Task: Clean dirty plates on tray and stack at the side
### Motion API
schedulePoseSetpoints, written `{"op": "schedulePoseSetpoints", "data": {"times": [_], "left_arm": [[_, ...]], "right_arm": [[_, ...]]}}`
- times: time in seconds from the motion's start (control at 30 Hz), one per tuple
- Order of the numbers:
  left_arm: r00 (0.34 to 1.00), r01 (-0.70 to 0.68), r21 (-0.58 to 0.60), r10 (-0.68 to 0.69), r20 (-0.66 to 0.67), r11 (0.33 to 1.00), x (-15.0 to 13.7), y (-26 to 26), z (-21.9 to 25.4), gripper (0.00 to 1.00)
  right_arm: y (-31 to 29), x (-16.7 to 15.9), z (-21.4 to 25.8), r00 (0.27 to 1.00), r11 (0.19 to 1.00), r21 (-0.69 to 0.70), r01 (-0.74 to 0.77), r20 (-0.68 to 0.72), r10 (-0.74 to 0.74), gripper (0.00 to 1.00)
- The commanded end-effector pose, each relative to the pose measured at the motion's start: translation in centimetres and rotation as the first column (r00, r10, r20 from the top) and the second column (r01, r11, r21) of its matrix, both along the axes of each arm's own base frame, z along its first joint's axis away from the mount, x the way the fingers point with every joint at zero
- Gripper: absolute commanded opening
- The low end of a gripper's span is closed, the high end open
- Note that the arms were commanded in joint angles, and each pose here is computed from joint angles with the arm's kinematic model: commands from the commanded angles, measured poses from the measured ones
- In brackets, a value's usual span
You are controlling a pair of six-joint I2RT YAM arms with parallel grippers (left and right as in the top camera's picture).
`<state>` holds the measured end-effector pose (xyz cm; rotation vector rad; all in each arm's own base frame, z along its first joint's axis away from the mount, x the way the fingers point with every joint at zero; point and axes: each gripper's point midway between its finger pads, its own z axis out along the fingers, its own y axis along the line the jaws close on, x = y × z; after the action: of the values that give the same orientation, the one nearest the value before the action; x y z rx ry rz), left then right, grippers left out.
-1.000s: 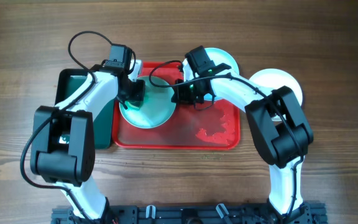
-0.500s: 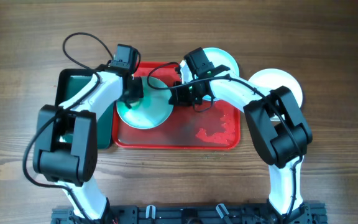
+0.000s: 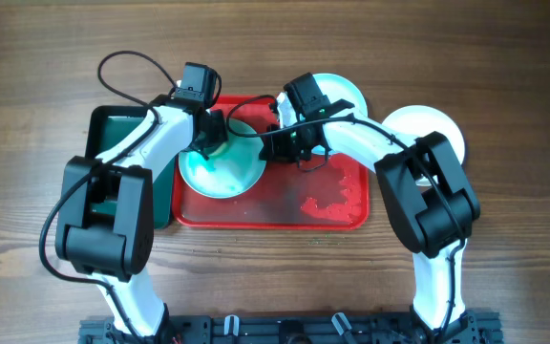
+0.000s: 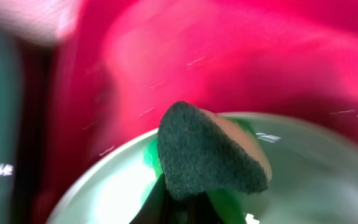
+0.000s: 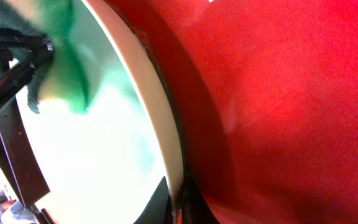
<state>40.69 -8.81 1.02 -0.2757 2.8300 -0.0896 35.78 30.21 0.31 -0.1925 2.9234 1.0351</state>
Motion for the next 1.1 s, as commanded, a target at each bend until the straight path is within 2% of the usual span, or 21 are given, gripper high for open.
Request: {"op": "schedulePoseSetpoints", "data": {"times": [0.0, 0.03, 0.07, 0.1, 0.13, 0.17, 0.23, 0.27, 0.33, 0.37, 0.4, 0.43, 0.47, 0.6, 0.67, 0.77, 0.83, 0.9, 0.97, 1.07], "left_arm": [[0.986, -0.054, 0.183, 0.082, -0.147, 0.982, -3.6, 4.1, -1.4, 0.04], [0.972, 0.036, 0.074, -0.017, -0.236, 0.997, -5.3, 2.1, -1.8, 0.04], [0.933, 0.169, -0.122, -0.199, -0.301, 0.978, -7.4, -1.1, -1.6, 0.04], [0.854, 0.312, -0.393, -0.437, -0.283, 0.865, -10.0, -5.1, -0.2, 0.04], [0.804, 0.371, -0.538, -0.552, -0.221, 0.757, -11.4, -7.3, 1.2, 0.04], [0.785, 0.397, -0.586, -0.592, -0.181, 0.706, -11.8, -8.0, 1.9, 0.04], [0.795, 0.436, -0.568, -0.595, -0.121, 0.698, -10.4, -8.3, 1.7, 0.04], [0.824, 0.436, -0.530, -0.559, -0.090, 0.727, -8.7, -8.3, 1.4, 0.04], [0.925, 0.306, -0.358, -0.365, -0.106, 0.882, -4.9, -5.9, -0.1, 0.04], [0.957, 0.234, -0.270, -0.270, -0.105, 0.934, -3.5, -4.5, -0.6, 0.04], [0.991, 0.097, -0.087, -0.104, -0.083, 0.991, -1.5, -1.2, -0.9, 0.04], [0.996, 0.053, 0.012, -0.052, -0.067, 0.999, -0.7, 0.5, -0.3, 0.04], [0.998, 0.040, 0.062, -0.036, -0.059, 0.997, -0.2, 1.3, 0.8, 0.04], [1.000, 0.026, 0.071, -0.026, 0.003, 0.997, 3.1, 1.3, 10.7, 0.04], [0.999, 0.023, 0.065, -0.025, 0.031, 0.998, 3.6, 1.2, 13.8, 0.04], [0.999, 0.024, 0.066, -0.025, 0.027, 0.998, 3.5, 1.2, 13.9, 0.04], [0.999, 0.024, 0.066, -0.025, 0.028, 0.998, 3.5, 1.2, 13.9, 0.04], [0.999, 0.023, 0.067, -0.025, 0.026, 0.998, 3.5, 1.2, 13.8, 0.04], [0.999, 0.023, 0.066, -0.025, 0.027, 0.998, 3.6, 1.1, 13.7, 0.04], [1.000, 0.005, 0.060, -0.006, 0.029, 0.998, 3.7, 1.2, 13.7, 0.04]], "right_arm": [[0.0, -1.2, -1.1, 0.999, 1.000, 0.000, -0.021, -0.046, 0.021, 0.04], [0.0, -1.2, -1.1, 0.999, 1.000, -0.001, -0.021, -0.046, 0.021, 0.04], [0.0, -1.2, -1.1, 0.999, 1.000, -0.001, -0.021, -0.046, 0.021, 0.04], [0.0, -1.2, -1.1, 0.999, 1.000, -0.001, -0.021, -0.046, 0.021, 0.04], [0.0, -1.2, -1.1, 0.999, 1.000, -0.001, -0.021, -0.047, 0.021, 0.04], [0.0, -1.2, -1.1, 0.999, 1.000, -0.001, -0.021, -0.047, 0.021, 0.04], [0.0, -1.2, -1.1, 0.999, 1.000, -0.001, -0.021, -0.047, 0.021, 0.04], [0.0, -1.3, -1.1, 0.999, 1.000, -0.001, -0.021, -0.047, 0.021, 0.04], [0.0, -1.3, -1.1, 0.999, 1.000, -0.001, -0.021, -0.047, 0.021, 0.04], [0.0, -1.3, -1.1, 0.999, 1.000, -0.002, -0.021, -0.048, 0.021, 0.04], [-0.1, -1.4, -1.1, 0.998, 1.000, -0.005, -0.021, -0.052, 0.021, 0.04], [-0.2, -1.4, -1.1, 0.998, 1.000, -0.008, -0.020, -0.054, 0.020, 0.04], [-0.3, -1.4, -1.3, 0.998, 1.000, -0.021, -0.016, -0.053, 0.015, 0.04], [-0.5, -1.5, -1.0, 0.998, 1.000, -0.027, -0.007, -0.063, 0.006, 0.04], [-1.3, -1.7, -0.1, 0.999, 0.998, -0.069, 0.001, -0.054, -0.005, 0.04], [-3.4, -1.9, 2.6, 1.000, 0.985, -0.173, 0.018, 0.005, -0.018, 0.04], [-5.7, -1.6, 5.6, 0.994, 0.961, -0.266, 0.073, 0.096, -0.049, 0.04], [-8.6, -1.4, 8.2, 0.978, 0.913, -0.381, 0.146, 0.197, -0.075, 0.04], [-11.7, -1.1, 11.0, 0.940, 0.827, -0.506, 0.244, 0.333, -0.074, 0.04], [-14.0, -1.3, 15.0, 0.864, 0.708, -0.605, 0.365, 0.503, -0.015, 0.04]]}}
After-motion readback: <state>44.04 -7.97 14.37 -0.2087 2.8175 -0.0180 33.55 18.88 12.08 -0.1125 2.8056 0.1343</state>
